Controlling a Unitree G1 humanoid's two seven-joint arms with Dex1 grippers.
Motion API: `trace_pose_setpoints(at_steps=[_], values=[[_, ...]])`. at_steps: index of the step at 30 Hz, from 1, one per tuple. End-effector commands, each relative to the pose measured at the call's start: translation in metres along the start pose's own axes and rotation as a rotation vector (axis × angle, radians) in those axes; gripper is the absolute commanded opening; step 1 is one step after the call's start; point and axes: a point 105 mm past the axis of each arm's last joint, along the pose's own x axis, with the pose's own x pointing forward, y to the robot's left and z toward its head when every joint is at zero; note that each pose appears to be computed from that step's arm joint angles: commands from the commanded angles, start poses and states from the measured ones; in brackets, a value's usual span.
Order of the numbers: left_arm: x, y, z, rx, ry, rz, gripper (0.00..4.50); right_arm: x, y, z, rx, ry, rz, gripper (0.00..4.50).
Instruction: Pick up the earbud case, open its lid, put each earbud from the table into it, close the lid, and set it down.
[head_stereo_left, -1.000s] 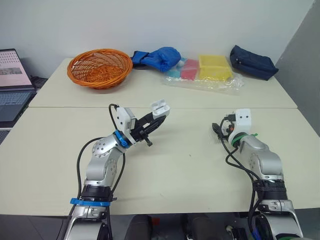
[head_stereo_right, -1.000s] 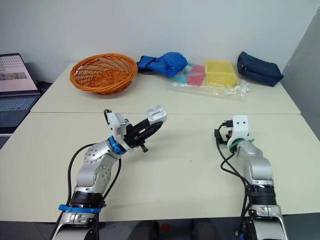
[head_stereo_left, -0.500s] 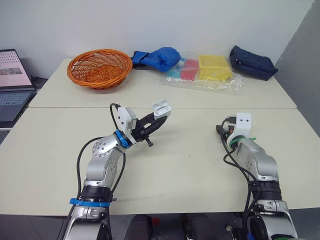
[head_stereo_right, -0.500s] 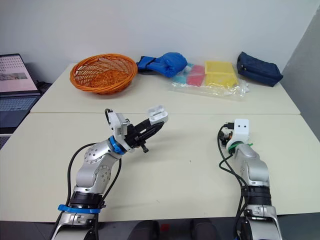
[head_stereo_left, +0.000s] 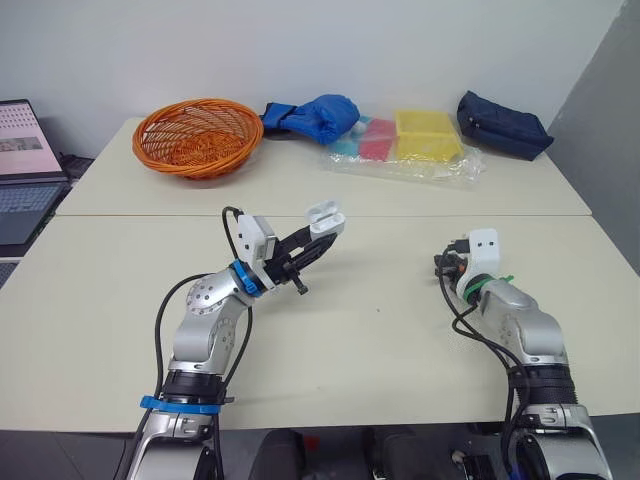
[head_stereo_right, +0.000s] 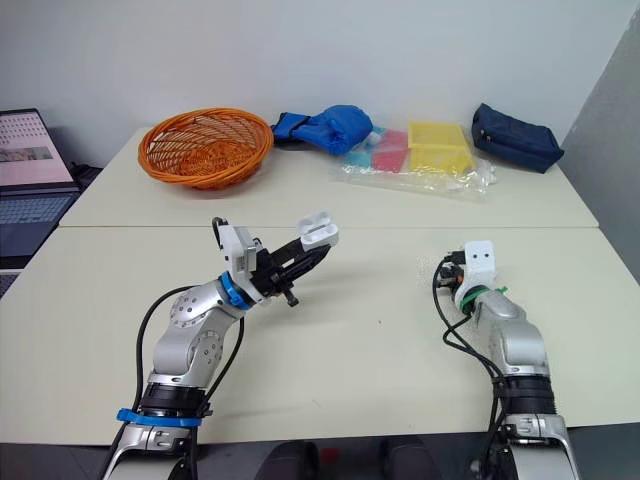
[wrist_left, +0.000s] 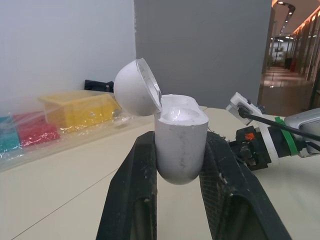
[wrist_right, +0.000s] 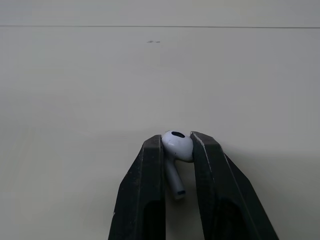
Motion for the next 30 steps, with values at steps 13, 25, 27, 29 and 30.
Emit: trace_pose_setpoints(at_steps=[13,25,27,29,30], values=[[-0.001,-0.015,0.004,0.021,-0.033,-0.046,0.77,-0.126,-0.058,-0.01,-0.687,0.628,0.576,0.42],[-0.007,-0.026,-0.001,-0.011,-0.035,-0.029,0.77,-0.15,-0.098,-0.013,-0.782,0.796,0.546,0.42],[-0.006,-0.027,0.001,-0.007,-0.037,-0.027,0.77,-0.151,-0.106,-0.017,-0.753,0.813,0.515,0.42],[-0.007,-0.025,0.002,-0.01,-0.041,-0.014,0.77,-0.152,-0.111,-0.021,-0.74,0.826,0.495,0.42],[-0.006,-0.025,0.004,-0.006,-0.043,-0.016,0.77,-0.151,-0.11,-0.02,-0.729,0.822,0.497,0.42]])
